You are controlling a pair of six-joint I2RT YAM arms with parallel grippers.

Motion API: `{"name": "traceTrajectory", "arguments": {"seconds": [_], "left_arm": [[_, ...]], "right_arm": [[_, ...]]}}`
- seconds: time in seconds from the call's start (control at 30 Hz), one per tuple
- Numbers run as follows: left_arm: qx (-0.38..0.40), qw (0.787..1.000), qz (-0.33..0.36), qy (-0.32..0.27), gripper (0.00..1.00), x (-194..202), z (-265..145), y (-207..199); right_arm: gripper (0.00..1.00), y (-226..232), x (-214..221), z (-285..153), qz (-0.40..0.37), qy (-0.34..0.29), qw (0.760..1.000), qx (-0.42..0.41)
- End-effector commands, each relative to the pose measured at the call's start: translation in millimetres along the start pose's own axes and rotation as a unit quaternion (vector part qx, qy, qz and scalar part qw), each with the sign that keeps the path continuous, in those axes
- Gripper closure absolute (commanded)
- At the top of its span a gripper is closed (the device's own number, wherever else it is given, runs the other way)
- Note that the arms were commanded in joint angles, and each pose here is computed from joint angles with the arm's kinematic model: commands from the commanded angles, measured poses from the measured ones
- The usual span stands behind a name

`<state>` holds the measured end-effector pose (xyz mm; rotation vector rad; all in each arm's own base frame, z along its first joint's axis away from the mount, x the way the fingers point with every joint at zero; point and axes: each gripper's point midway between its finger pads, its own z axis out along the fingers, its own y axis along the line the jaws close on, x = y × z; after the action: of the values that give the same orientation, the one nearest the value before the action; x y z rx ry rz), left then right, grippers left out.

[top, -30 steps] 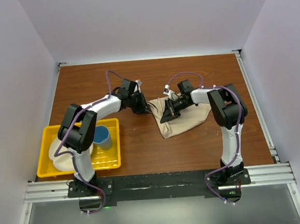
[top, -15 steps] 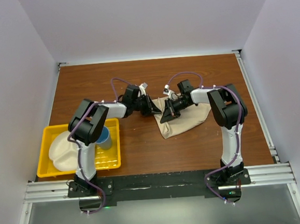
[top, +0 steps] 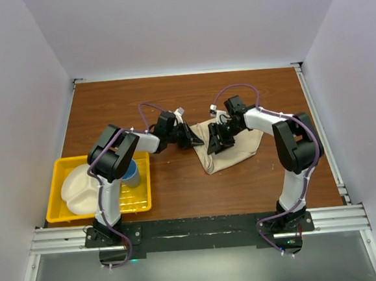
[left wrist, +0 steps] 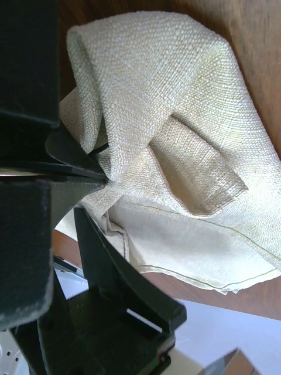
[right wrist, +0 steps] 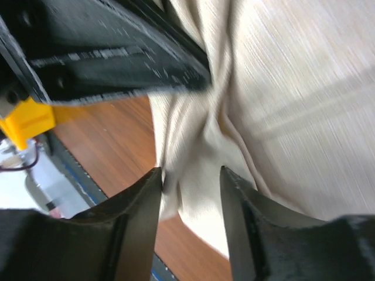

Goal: Fold the napkin, place the utensils inside, and roll it up
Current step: Roll the napkin at the center of the board.

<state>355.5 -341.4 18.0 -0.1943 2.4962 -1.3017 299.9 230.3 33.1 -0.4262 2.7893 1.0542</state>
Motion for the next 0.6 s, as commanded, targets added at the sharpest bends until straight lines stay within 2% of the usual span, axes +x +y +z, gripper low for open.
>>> {"name": "traceTrajectory", "arguments": {"seconds": [0.0, 0.17, 0.23, 0.37, 0.4, 0.57], "left_arm": [[-0.139, 0.989, -0.04, 0.026, 1.0, 39.7, -7.0, 82.0], [-0.153, 0.986, -0.062, 0.029, 1.0, 42.2, -8.7, 85.1], [-0.164, 0.983, -0.072, 0.031, 1.0, 42.9, -9.3, 87.3], [-0.181, 0.977, -0.099, 0.045, 1.0, 46.2, -10.0, 89.2], [-0.182, 0.976, -0.109, 0.045, 1.0, 47.2, -9.8, 87.9], [-0.186, 0.973, -0.126, 0.046, 1.0, 46.7, -9.7, 85.1]], "right_arm": [[0.49, -8.8, 0.9, -32.8, 0.004, -0.016, 0.996, 0.084], [0.45, 1.7, -10.7, -55.1, -0.035, -0.064, 0.989, 0.132], [0.43, 15.4, -8.7, -49.1, -0.073, -0.071, 0.983, 0.151], [0.4, 25.4, -14.1, -39.3, -0.128, -0.096, 0.954, 0.252], [0.38, 39.7, -15.5, -31.4, -0.147, -0.103, 0.951, 0.251], [0.35, 43.0, -23.0, -5.8, -0.155, -0.108, 0.937, 0.293]]}}
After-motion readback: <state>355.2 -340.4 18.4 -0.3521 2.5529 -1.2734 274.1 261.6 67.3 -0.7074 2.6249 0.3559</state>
